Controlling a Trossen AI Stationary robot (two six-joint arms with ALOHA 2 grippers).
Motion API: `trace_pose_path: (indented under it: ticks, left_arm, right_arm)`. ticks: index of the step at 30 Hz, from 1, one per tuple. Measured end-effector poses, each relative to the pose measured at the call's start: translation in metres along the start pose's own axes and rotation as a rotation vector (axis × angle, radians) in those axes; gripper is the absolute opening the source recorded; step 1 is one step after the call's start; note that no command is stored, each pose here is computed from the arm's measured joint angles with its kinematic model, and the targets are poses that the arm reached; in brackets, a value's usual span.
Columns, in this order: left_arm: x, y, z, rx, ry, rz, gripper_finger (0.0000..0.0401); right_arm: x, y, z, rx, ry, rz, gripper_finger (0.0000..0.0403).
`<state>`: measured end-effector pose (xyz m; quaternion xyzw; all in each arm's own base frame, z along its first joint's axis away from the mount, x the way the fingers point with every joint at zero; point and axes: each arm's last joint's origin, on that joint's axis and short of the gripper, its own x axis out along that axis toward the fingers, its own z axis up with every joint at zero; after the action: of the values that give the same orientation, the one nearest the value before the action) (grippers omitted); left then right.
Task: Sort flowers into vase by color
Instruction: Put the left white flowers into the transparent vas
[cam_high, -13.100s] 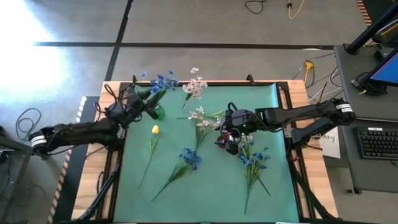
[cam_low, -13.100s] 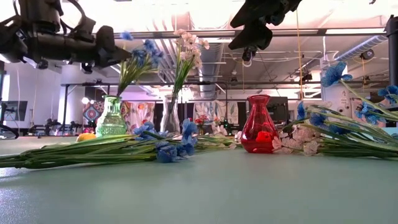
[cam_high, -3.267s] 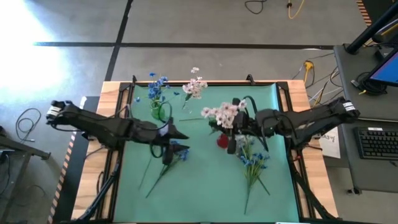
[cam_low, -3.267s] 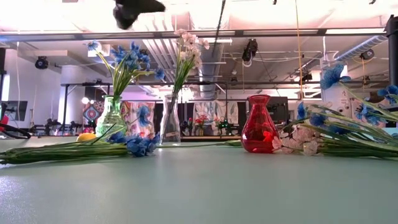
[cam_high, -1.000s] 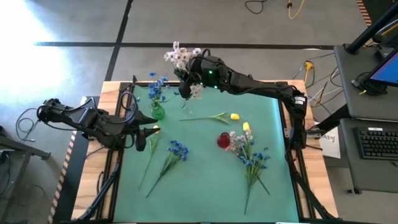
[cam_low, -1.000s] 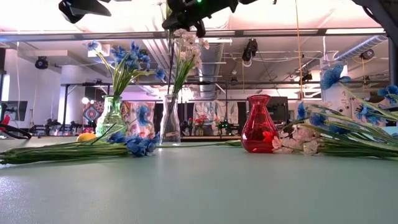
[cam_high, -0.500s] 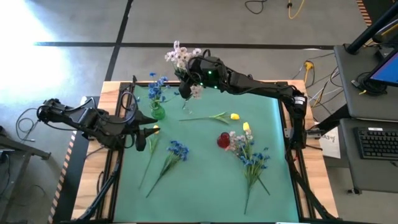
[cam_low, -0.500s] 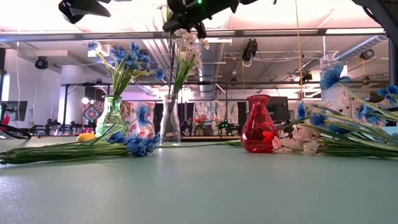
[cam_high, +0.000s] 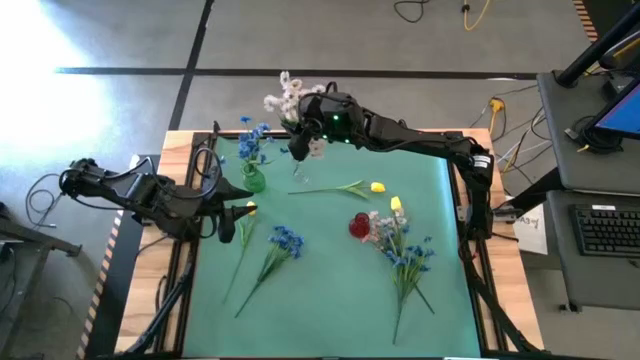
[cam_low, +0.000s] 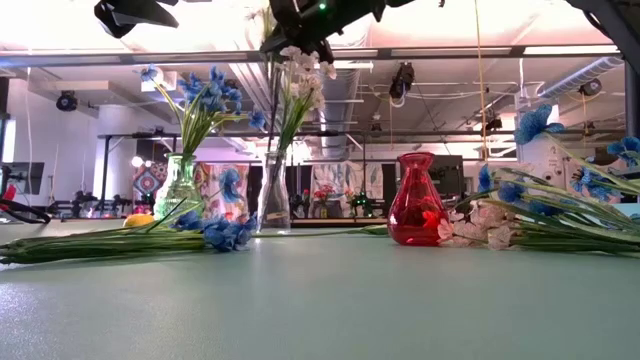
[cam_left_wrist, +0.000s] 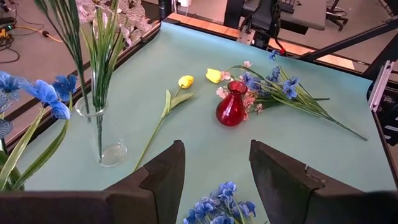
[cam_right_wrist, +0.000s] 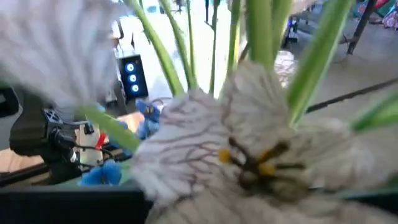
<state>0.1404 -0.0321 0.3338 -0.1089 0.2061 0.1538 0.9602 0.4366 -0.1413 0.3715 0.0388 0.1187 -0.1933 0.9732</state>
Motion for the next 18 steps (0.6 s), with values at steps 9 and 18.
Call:
trace_pose_path:
  ticks: [9,18]
  left_arm:
    - [0.0,0.0,0.0,0.0,0.0,0.0,0.0168]
    - [0.0,0.0,0.0,0.0,-0.001,0.0,0.0168]
  right_arm:
    - [-0.003,-0.001,-0.008,-0.046,0.099,-0.003,0.0215]
    - [-0.017,-0.002,-0.003,-0.062,0.148,-0.004,0.0294]
